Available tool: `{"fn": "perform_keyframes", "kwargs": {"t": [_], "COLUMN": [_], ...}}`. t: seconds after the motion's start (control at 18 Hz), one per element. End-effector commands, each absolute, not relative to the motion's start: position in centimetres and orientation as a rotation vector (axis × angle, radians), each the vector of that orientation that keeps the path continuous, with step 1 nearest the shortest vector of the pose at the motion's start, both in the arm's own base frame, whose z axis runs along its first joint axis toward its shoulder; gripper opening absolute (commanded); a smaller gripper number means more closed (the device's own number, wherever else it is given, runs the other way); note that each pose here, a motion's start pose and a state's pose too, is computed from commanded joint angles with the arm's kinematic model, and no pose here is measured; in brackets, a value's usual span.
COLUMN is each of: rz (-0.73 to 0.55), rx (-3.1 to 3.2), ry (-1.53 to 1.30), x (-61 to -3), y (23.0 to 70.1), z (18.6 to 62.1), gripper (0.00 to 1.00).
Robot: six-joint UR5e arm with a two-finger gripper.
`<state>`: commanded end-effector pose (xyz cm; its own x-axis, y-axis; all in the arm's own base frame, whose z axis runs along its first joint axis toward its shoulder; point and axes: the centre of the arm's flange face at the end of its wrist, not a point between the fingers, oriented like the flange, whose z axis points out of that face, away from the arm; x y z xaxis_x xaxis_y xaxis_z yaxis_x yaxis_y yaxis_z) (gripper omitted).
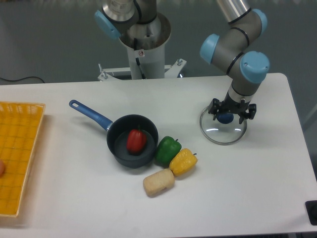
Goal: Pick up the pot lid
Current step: 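Close the gripper fingers on the blue knob of the glass lid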
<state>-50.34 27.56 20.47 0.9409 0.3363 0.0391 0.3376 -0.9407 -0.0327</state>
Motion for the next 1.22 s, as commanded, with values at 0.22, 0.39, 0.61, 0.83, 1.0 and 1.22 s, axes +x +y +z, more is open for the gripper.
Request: {"fn": "perform_keyframes", "kwargs": {"t": [0.22, 0.39, 0.61, 0.83, 1.0, 1.22], "rz": [-0.054, -0.067, -0.067, -0.061, -0.059, -0.059], "rx": [-3.065, -3.069, -3.069, -3.066, -3.066, -3.067], "ry": [-0.528, -0.524, -0.524, -0.523, -0.518, -0.516], "x": [-50.09, -49.69, -49.57, -49.67, -49.6, -49.5], "y": [27.69, 27.76, 27.73, 27.6, 27.67, 27.73], "z": [20.21, 19.85, 19.9, 20.19, 20.35, 20.37], "gripper": [0.99, 0.99, 0.99, 0.97, 0.94, 0.87]}}
